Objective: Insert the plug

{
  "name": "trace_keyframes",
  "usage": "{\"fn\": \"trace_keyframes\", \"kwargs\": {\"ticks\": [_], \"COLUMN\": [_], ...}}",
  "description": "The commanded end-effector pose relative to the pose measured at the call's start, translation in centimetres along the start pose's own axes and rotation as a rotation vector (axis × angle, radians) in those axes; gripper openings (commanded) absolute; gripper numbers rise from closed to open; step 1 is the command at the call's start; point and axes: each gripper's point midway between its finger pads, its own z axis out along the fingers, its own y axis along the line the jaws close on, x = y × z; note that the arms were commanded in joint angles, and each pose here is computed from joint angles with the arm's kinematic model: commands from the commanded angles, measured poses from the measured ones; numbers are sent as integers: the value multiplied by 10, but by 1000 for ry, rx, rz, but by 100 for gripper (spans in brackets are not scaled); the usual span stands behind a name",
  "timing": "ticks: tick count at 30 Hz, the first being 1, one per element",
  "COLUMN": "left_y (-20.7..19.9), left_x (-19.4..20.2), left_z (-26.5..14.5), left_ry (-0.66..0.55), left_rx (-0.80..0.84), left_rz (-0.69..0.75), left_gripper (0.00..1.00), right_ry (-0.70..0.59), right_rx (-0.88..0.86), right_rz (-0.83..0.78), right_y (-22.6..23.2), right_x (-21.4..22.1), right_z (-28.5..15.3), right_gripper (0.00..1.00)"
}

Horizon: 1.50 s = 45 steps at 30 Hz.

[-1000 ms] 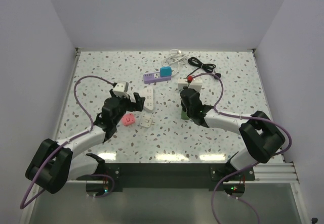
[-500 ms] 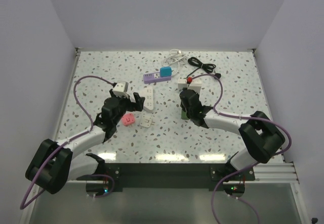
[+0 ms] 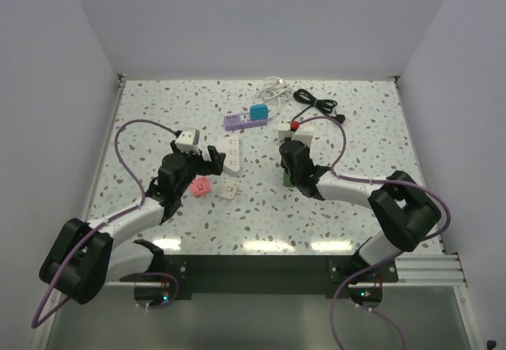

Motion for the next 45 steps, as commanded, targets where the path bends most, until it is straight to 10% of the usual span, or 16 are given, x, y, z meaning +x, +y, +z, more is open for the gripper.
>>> {"fn": "trace_keyframes", "kwargs": {"ticks": [1, 45], "left_y": [1, 0], "left_x": [-12, -13], "left_z": [-1, -5], "left_ry": [-40, -40], "left_rx": [3, 22], "left_rz": [2, 20], "left_gripper": [100, 100], "right_ry": [-28, 194], "right_rx": [11, 70], "right_rz": [34, -164], "right_y": [2, -31], "right_x": [-2, 70], "right_z": [3, -11], "right_gripper": [0, 0]}}
